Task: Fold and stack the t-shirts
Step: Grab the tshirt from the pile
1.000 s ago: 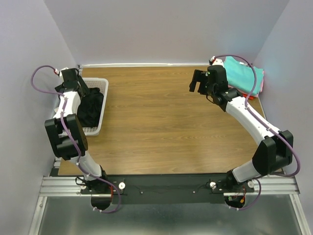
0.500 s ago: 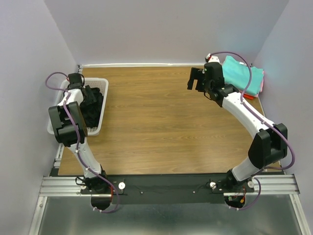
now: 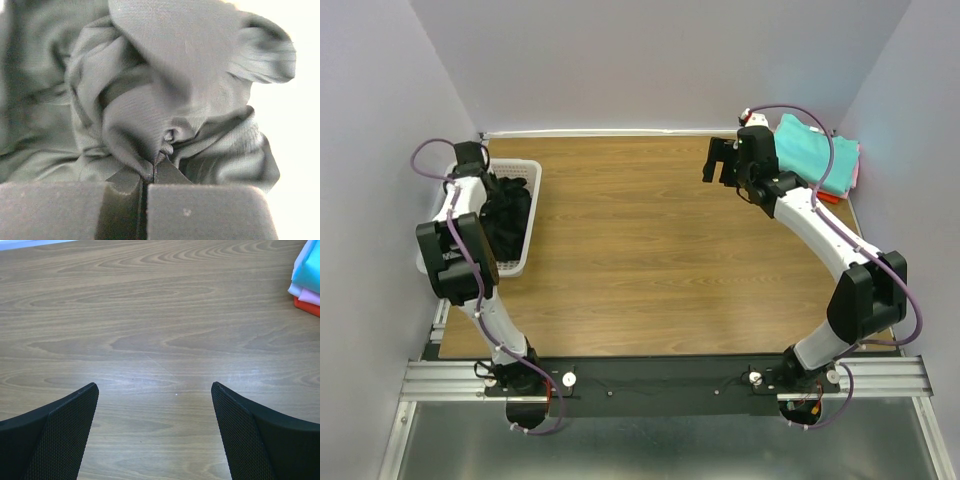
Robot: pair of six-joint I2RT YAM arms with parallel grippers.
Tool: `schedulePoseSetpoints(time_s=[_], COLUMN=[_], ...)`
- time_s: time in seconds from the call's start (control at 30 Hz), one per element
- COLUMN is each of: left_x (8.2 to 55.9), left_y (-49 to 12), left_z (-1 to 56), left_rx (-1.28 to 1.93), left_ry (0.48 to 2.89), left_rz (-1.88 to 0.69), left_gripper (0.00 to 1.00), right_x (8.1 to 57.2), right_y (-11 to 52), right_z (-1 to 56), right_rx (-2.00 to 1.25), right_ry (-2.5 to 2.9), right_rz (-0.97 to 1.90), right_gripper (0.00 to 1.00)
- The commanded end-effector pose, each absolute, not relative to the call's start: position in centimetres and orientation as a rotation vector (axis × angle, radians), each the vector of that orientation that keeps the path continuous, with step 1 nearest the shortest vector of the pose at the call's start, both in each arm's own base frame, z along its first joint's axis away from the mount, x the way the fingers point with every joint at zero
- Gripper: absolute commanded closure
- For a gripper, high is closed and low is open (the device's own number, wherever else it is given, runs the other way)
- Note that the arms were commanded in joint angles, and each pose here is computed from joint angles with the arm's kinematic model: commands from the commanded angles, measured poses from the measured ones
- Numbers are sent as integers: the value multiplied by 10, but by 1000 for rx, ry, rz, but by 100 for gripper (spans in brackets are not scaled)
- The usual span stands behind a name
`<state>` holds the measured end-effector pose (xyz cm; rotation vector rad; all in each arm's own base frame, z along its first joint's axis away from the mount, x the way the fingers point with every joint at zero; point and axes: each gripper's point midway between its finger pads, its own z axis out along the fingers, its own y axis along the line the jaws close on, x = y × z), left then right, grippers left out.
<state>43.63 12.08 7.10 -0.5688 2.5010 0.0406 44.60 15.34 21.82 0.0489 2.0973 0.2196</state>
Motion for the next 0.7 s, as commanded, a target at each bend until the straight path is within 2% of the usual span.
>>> schedulePoseSetpoints(time_s=[0.0,0.2,0.27,0.57,0.67], left_x=[459,457,453,426,423], left_y=[117,106,98,9,-37], left_z=[188,322,347,501,529], left_rx=[-468,-343,-302,33,139], left_ry=[2257,1990,1938,1581,1517], left_rz=[-23,-39,-71,-265,-358], left_gripper=[100,100,100,100,100], right_x=[445,441,440,434,433], right_y=[158,161,161,152,147], right_z=[240,243,243,249,253], right_rx=[39,38,40,75,84], right_ry=[2048,2047,2047,2027,2012], right_rz=[266,299,302,278,251], right_gripper=[0,0,0,0,0])
